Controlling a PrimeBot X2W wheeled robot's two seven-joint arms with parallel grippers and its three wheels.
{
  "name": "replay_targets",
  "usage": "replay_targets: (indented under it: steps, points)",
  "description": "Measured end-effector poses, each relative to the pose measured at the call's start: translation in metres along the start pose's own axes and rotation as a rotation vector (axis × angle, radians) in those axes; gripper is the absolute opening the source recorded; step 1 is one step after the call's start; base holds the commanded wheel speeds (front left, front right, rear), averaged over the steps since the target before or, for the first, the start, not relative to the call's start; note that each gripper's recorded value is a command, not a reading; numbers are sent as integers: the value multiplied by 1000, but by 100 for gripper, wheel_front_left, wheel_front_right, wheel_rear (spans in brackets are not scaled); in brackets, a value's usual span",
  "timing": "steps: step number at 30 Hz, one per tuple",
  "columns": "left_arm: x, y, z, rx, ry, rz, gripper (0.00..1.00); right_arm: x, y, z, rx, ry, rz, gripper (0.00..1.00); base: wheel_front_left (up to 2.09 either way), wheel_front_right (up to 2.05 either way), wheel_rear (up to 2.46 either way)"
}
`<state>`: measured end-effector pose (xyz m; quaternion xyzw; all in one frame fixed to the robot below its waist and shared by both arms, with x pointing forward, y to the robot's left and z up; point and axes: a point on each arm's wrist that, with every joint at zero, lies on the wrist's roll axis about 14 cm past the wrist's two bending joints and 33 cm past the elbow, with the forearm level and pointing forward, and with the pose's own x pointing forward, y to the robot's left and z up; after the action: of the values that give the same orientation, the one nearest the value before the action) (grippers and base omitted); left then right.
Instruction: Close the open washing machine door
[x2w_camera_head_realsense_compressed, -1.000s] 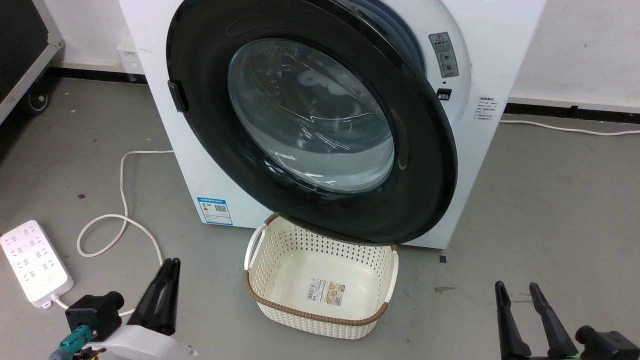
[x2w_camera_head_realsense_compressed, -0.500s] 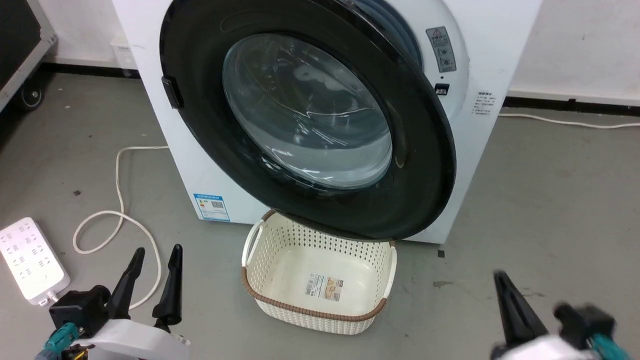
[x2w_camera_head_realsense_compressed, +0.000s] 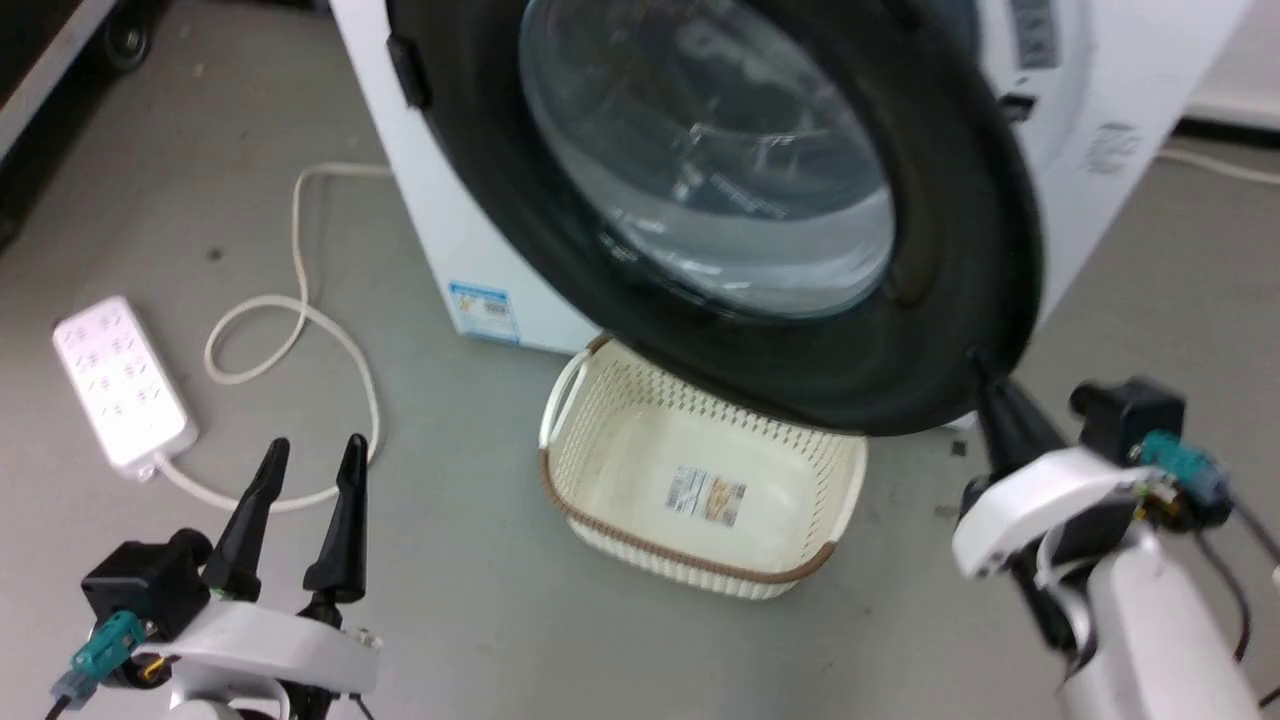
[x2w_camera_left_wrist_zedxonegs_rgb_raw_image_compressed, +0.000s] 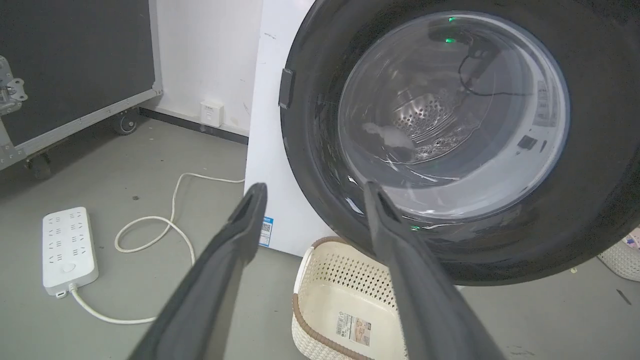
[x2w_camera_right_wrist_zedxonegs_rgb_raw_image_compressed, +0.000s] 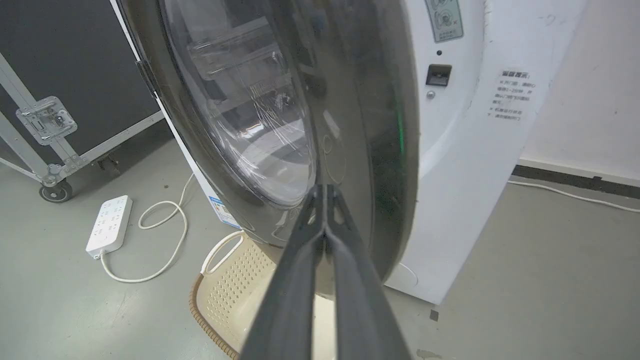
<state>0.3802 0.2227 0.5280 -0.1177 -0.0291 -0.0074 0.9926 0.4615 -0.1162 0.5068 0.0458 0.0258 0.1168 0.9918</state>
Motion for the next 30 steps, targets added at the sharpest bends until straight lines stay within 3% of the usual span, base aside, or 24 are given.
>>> replay_targets:
  steps: [9,30]
  points:
    - [10,16,-14,-3,33,34,100,49,-25,-6,4,4,-68,0,0,0,0]
    - [37,38,-47,12,106,56,100,131,-87,22,-71,-61,-245,0,0,0,0]
